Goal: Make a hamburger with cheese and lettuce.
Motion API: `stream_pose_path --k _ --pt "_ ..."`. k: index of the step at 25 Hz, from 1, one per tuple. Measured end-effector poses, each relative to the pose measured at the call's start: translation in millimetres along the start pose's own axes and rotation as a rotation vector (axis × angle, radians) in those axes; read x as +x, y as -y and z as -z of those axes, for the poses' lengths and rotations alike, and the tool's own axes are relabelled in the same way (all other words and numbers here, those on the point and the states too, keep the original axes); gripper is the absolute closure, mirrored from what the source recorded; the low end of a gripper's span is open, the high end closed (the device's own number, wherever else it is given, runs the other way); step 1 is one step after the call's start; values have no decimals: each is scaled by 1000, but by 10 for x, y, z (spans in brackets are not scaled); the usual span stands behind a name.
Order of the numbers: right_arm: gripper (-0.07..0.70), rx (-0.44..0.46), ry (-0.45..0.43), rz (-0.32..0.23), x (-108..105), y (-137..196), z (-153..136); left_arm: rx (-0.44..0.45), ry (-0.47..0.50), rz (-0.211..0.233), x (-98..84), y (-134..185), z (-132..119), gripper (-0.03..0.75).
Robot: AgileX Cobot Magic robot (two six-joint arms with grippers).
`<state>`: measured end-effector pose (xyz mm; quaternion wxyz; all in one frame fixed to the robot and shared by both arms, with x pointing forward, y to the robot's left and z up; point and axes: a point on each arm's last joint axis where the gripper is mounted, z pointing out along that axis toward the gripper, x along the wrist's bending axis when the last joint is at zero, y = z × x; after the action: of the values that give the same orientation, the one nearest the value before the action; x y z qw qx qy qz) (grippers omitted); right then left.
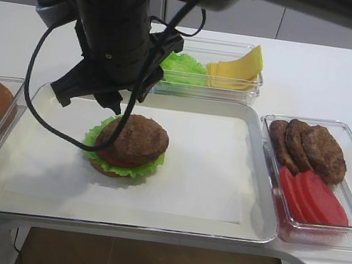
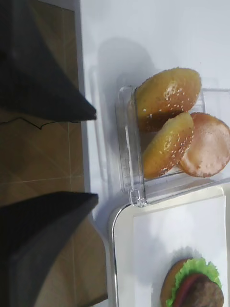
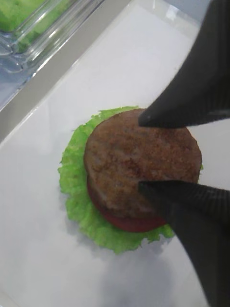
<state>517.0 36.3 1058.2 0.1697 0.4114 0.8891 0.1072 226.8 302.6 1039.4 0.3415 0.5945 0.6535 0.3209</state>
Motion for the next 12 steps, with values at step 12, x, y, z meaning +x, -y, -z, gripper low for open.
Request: stream_pose_path --k 12 --pt "237 8 -35 -1 -61 -5 -5 0 0 0 0 0 0 358"
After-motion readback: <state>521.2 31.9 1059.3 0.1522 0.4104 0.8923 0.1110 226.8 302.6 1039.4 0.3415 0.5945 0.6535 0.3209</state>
